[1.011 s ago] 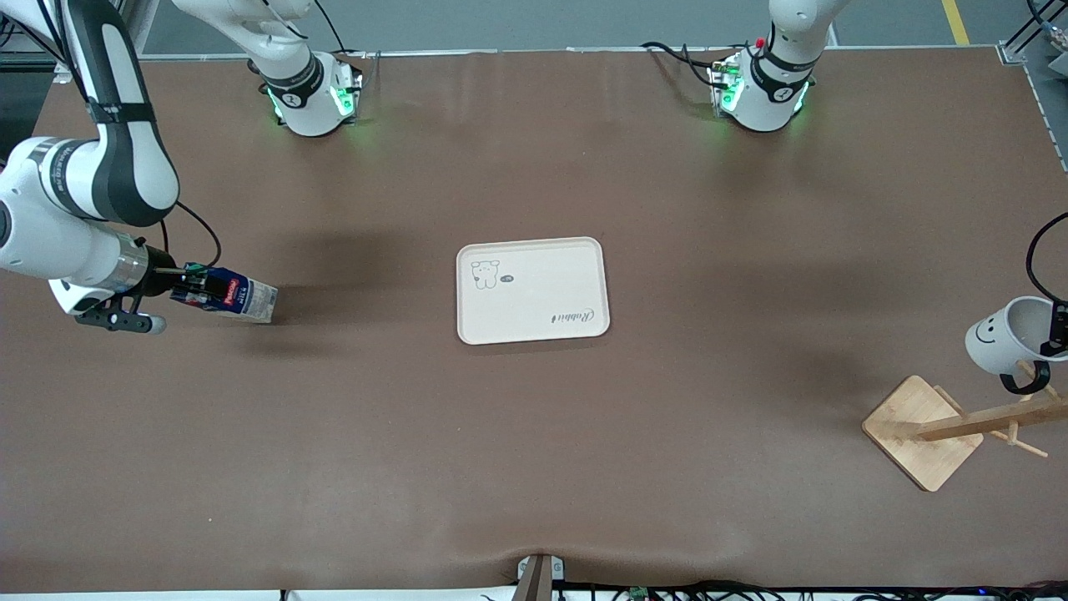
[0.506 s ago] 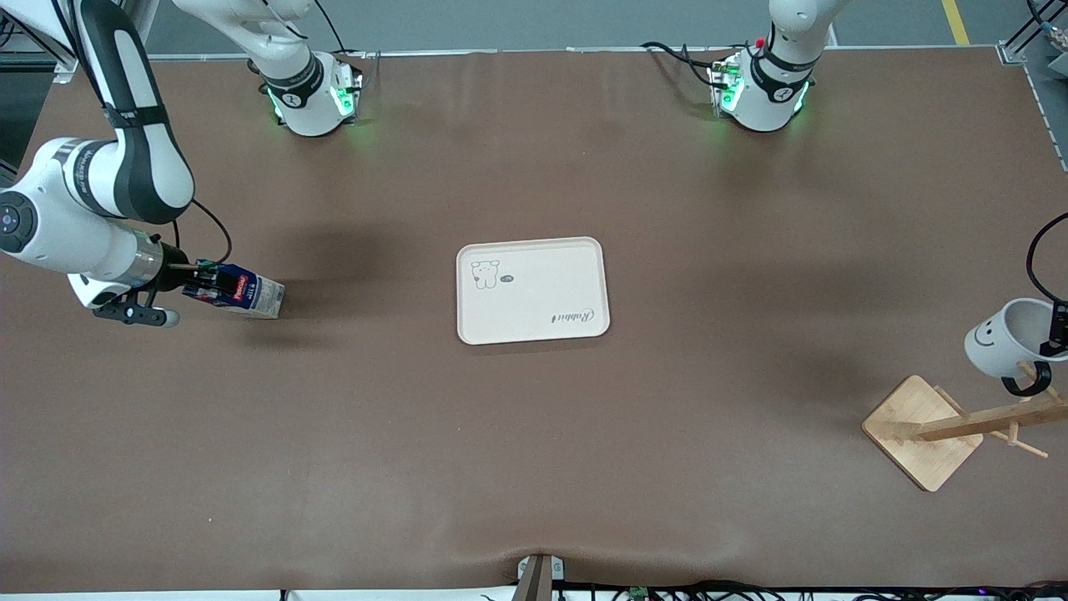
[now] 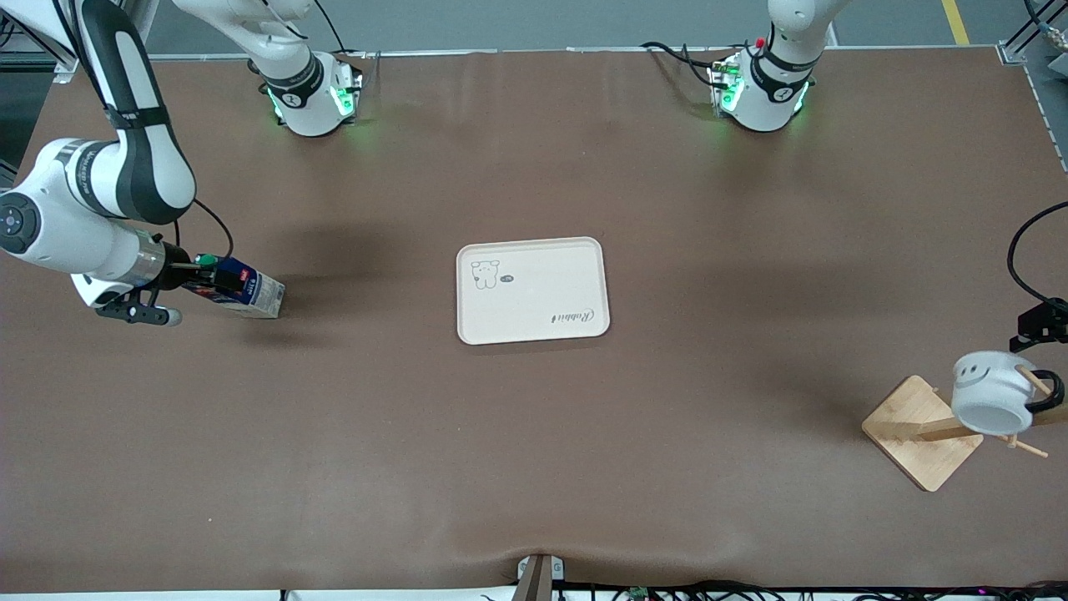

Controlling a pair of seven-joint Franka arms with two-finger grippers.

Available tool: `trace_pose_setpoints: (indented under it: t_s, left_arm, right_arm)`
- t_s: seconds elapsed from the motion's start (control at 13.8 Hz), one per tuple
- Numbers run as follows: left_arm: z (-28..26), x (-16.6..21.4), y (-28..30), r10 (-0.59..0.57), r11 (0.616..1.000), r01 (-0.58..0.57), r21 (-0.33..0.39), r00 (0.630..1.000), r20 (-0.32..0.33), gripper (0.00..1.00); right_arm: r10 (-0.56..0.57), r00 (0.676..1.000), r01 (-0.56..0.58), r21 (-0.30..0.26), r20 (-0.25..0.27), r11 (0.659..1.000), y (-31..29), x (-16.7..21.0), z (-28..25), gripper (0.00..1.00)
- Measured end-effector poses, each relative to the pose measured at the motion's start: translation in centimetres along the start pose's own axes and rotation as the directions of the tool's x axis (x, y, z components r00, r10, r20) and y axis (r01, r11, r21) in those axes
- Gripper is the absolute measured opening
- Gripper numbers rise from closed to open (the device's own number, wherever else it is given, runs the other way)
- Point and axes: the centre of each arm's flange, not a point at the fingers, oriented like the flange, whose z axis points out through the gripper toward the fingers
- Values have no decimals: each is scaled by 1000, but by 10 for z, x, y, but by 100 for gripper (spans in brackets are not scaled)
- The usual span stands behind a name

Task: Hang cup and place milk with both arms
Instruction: 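Hang the mug handle on a tree peg while the right gripper lowers milk, then open both grippers, releasing the mug and the milk carton, and withdraw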

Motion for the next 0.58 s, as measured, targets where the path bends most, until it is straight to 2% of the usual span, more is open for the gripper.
trace_pose_setpoints:
  t_s: [0.07,0.43,0.58]
  left_arm:
    - [-5,1,6,-26,1000,26,0,1000,9,100]
    - [-34,11,51,-119,993,119,11,991,55,100]
    - [-46,13,71,-202,979,201,20,976,79,100]
  right_arm:
    - [1,1000,-1,0,2,1000,0,0,0,100]
    - [-1,1000,1,3,24,1000,-1,4,-17,100]
    - [-4,1000,4,4,16,1000,-2,8,-32,100]
